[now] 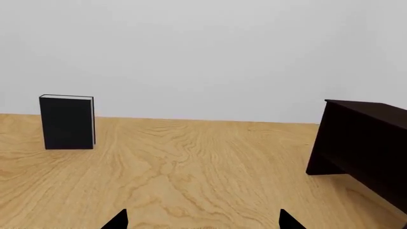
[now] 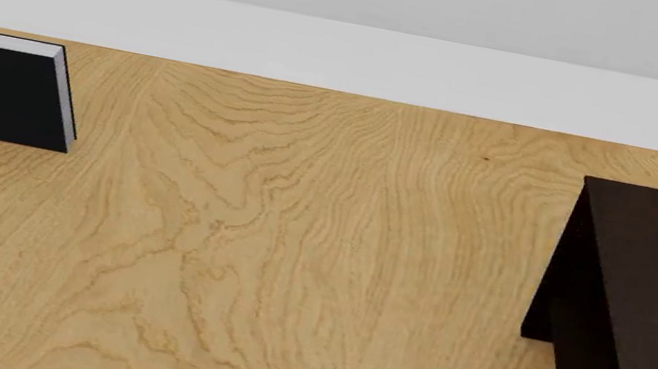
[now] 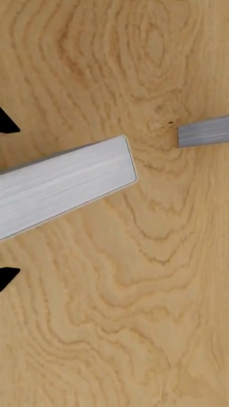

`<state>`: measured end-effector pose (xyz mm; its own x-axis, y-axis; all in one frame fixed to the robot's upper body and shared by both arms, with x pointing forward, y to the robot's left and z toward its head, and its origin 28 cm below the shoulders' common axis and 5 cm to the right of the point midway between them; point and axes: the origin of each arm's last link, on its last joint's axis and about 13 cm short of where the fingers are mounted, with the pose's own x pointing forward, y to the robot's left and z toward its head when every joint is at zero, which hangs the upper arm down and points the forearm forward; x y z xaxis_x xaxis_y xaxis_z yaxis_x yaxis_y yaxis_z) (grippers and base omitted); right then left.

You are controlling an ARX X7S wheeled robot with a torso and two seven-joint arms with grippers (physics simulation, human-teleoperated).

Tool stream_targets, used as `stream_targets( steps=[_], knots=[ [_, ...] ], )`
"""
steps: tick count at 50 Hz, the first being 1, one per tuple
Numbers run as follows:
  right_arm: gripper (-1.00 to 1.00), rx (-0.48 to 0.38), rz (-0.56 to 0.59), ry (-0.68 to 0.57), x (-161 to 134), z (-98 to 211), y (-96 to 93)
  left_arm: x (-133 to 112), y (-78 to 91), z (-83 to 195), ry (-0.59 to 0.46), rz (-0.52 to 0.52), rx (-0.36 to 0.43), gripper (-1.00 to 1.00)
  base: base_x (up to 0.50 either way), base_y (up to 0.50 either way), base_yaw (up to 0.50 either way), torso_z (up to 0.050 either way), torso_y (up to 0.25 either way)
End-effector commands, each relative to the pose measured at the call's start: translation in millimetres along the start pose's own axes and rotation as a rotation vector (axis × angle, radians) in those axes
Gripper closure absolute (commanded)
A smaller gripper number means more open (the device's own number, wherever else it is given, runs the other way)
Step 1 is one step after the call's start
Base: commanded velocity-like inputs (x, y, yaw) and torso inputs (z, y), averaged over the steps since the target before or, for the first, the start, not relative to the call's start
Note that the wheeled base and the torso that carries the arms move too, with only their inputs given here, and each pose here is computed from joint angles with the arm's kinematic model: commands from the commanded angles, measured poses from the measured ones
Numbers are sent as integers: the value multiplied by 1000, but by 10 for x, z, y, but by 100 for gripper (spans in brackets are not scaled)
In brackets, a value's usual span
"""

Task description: Pick up the book on the right and place it on the cabinet shelf.

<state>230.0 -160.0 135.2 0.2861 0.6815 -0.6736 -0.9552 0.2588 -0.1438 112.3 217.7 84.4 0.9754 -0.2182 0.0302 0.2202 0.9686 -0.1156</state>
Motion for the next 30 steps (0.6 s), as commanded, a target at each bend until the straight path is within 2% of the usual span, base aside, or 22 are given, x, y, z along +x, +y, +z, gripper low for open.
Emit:
stream_targets(
  steps=[1,30],
  knots=[
    [-100,31,-2,28,26,-82,-17,6,1,-11,3,-1,-2,-100,0,0,0,0,0],
    [-100,62,-5,47,99,-179,-100,12,2,-11,5,-1,1,-100,0,0,0,0,0]
  ],
)
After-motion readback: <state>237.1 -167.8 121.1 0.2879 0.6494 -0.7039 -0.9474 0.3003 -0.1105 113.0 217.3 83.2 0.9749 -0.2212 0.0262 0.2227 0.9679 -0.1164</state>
